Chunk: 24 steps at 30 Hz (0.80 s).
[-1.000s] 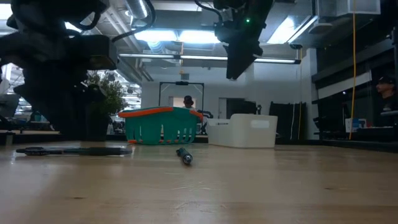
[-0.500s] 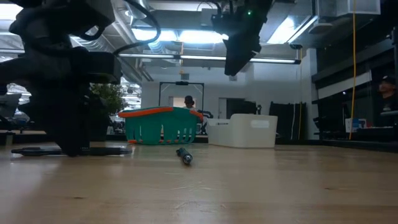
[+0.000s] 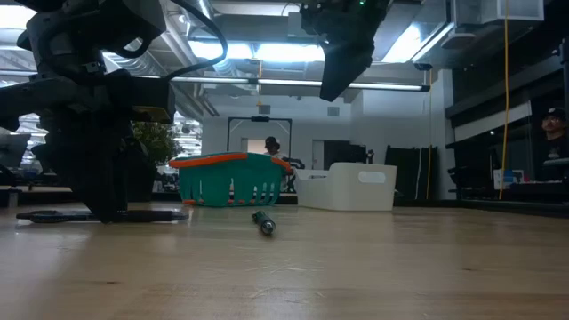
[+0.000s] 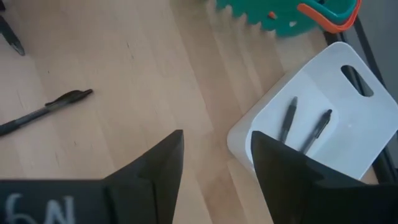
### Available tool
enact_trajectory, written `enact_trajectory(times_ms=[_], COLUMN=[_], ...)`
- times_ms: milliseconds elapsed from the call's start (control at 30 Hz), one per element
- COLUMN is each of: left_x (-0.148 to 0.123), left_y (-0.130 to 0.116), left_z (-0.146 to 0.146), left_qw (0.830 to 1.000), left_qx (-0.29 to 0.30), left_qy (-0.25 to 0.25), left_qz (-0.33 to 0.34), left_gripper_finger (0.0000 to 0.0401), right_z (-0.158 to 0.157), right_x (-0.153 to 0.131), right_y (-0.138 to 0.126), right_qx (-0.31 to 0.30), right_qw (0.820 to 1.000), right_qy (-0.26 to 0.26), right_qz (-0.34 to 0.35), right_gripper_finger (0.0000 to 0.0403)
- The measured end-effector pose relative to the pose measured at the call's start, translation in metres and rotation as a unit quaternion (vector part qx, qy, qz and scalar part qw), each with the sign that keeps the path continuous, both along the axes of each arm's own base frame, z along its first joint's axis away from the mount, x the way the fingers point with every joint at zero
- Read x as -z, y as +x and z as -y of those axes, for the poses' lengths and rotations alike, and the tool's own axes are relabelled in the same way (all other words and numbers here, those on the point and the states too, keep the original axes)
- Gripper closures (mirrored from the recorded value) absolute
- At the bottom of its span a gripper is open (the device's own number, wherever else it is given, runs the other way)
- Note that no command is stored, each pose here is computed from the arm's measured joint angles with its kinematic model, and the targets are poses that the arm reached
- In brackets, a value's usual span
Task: Sort pens & pencils
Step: Put the black pen into the white bin
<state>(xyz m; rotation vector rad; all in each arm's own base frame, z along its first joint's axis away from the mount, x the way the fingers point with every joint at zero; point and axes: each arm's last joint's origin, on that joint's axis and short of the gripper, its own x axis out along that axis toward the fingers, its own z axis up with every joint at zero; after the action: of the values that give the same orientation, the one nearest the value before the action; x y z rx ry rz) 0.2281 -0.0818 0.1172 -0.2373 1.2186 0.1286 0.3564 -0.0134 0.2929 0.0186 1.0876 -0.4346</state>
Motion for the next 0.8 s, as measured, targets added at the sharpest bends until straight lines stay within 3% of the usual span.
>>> enact_trajectory(times_ms=[667,800], left_x=[0.0012,0.0015], left_y=[-0.0043,-0.0047], left_z=[0.0053,0.0053], left_qw=[0.999,0.999], left_qx=[0.025,0.033], left_qy=[0.027,0.027], left_qz=[-0.007,-0.01], left_gripper_finger=[0.0279,0.0295], right_z=[-0.0102,-0.0101], right_x=[0.0003,0.0004], right_y=[-0.0004,-0.0004], right_qx=[-0.021,-0.02], right_qw=[1.0,1.0], right_qy=[-0.016,-0.015], right_qz=[-0.008,-0.008], right_gripper_finger=[0.0214,0.0214])
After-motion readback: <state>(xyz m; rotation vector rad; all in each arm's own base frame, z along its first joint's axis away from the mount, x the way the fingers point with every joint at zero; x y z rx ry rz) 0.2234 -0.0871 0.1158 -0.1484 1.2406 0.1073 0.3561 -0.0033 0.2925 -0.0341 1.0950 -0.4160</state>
